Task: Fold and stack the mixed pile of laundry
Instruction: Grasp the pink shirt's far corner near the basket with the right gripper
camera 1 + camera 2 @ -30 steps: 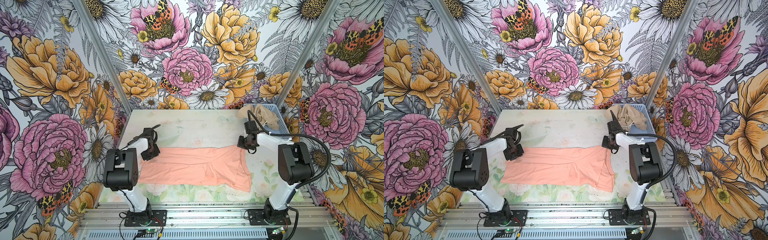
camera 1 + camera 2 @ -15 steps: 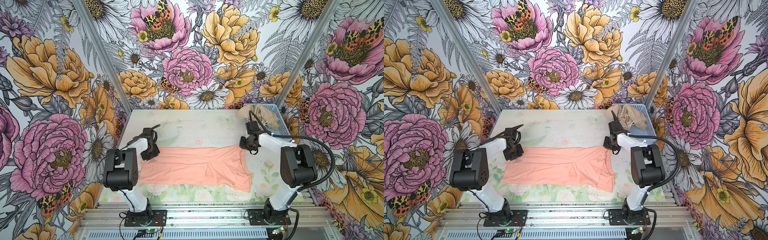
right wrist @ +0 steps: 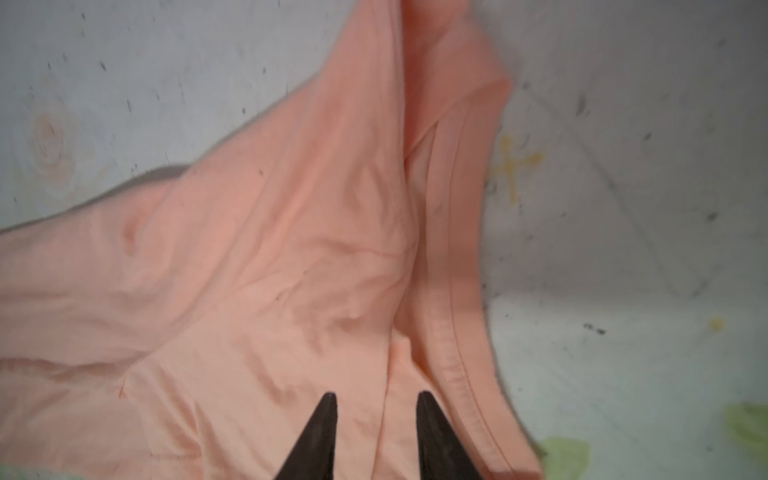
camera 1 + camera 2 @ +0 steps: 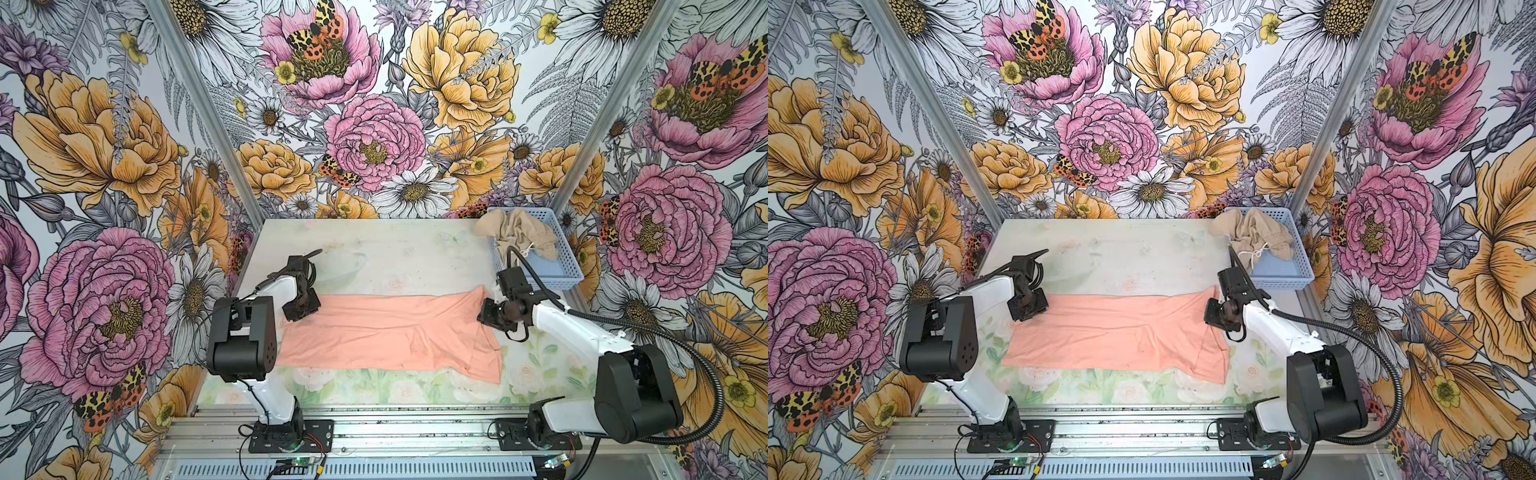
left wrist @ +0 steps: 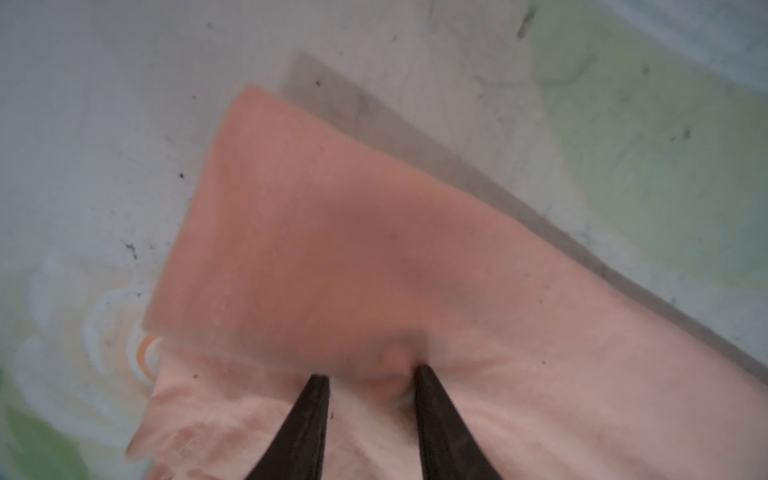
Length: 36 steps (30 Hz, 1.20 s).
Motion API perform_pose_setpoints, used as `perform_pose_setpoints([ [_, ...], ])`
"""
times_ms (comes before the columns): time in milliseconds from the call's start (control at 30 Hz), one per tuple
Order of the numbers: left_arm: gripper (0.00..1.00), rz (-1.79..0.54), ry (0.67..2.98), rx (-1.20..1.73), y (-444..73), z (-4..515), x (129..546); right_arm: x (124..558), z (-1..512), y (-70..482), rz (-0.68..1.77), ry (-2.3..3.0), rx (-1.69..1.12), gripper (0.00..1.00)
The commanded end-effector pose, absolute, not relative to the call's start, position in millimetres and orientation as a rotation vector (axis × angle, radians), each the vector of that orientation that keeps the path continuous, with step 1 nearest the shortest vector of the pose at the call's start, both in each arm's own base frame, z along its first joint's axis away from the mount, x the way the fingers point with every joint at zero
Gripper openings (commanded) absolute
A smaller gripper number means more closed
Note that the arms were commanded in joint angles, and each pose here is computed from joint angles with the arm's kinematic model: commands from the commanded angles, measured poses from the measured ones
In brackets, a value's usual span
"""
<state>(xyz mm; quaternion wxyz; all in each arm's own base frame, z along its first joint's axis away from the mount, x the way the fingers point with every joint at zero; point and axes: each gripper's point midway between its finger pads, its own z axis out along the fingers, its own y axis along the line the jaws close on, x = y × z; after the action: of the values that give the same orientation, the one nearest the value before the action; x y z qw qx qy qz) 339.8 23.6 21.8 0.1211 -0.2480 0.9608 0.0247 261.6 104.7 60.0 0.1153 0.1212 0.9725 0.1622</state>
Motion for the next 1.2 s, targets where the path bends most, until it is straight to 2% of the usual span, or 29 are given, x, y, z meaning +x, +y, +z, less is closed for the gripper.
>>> perform_pose_setpoints([
  [0,0.37,0.096,2.842,-0.720,22,21,327,233,54,122,0.554,2.897,0.419,0.34],
  [133,0.37,0.101,2.864,-0.714,21,15,325,221,41,121,0.528,2.906,0.435,0.33],
  [533,0.37,0.120,2.878,-0.702,20,9,325,246,30,119,0.453,2.880,0.398,0.30],
  [800,0.37,0.124,2.876,-0.704,21,9,324,252,32,123,0.474,2.871,0.392,0.16],
  [1000,0.37,0.126,2.880,-0.703,21,8,325,242,27,122,0.484,2.894,0.410,0.00],
  [1167,0.37,0.132,2.884,-0.704,23,7,324,228,34,111,0.436,2.890,0.415,0.00],
])
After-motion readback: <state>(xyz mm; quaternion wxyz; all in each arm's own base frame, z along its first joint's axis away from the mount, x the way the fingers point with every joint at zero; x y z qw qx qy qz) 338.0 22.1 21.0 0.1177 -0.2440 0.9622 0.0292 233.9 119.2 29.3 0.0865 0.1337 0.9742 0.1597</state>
